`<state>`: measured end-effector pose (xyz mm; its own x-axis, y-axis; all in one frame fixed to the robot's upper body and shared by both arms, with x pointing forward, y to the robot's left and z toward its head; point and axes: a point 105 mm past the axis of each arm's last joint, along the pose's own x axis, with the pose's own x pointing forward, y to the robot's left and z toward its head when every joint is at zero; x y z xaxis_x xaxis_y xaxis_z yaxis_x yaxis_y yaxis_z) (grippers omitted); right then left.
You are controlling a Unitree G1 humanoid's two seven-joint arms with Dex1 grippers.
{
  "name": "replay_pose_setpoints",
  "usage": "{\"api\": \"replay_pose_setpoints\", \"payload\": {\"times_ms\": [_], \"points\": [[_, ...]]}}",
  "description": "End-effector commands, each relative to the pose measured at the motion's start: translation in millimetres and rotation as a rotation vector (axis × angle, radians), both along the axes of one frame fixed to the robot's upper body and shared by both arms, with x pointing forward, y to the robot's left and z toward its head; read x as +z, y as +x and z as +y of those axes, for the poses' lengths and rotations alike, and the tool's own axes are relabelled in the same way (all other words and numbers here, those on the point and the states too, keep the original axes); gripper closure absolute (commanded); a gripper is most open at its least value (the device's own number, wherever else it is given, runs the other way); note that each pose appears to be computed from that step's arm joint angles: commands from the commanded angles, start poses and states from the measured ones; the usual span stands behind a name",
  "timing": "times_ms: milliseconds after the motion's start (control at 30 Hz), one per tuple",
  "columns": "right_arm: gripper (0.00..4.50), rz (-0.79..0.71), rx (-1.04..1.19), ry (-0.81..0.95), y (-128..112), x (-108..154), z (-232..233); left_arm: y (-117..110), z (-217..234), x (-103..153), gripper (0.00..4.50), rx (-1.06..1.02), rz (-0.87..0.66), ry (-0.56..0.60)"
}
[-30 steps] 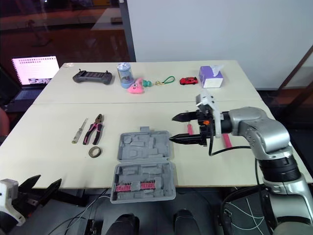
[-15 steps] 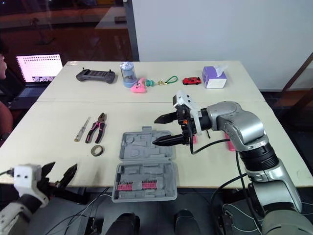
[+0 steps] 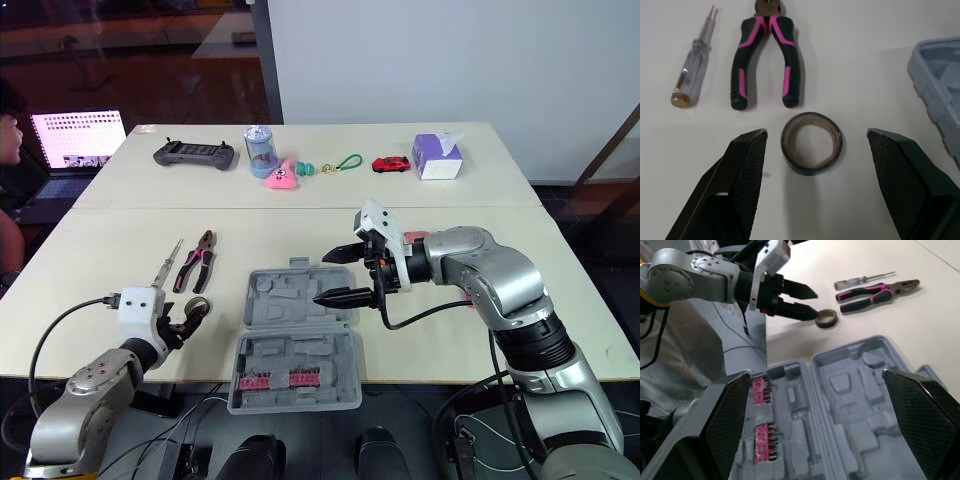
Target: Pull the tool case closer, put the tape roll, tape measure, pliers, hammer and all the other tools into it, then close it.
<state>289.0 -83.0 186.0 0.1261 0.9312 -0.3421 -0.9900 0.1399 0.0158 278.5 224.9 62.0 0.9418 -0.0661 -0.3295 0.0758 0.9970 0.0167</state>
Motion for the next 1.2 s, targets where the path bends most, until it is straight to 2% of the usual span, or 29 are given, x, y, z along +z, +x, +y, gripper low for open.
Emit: {"api": "replay_pose_setpoints", "payload": {"times_ms": [33,367,733,1067,1167,1200], "points": [[0.0,-0.049,0.013,-0.002,-2.5,12.6,0.1,2.1,-6.2,6.9,1.12,0.007,-0.016,0.013],[0.0,-0.065,0.012,-0.031,1.9,13.2,1.4,14.2,-17.3,5.1,1.12,-0.021,-0.022,-0.012],[0.0,-0.082,-0.005,-0.039,6.1,16.1,3.7,28.1,-17.3,-7.7,1.12,-0.047,0.019,-0.014],[0.0,-0.098,-0.007,-0.069,7.7,18.6,1.8,30.9,-16.7,-14.2,1.12,-0.038,0.039,-0.033],[0.0,-0.107,-0.018,-0.08,10.7,16.7,1.6,30.3,-13.8,-14.5,1.91,-0.03,0.036,-0.044],[0.0,-0.108,-0.025,-0.083,11.9,16.2,1.2,30.4,-13.4,-14.4,2.42,-0.03,0.035,-0.044]]}}
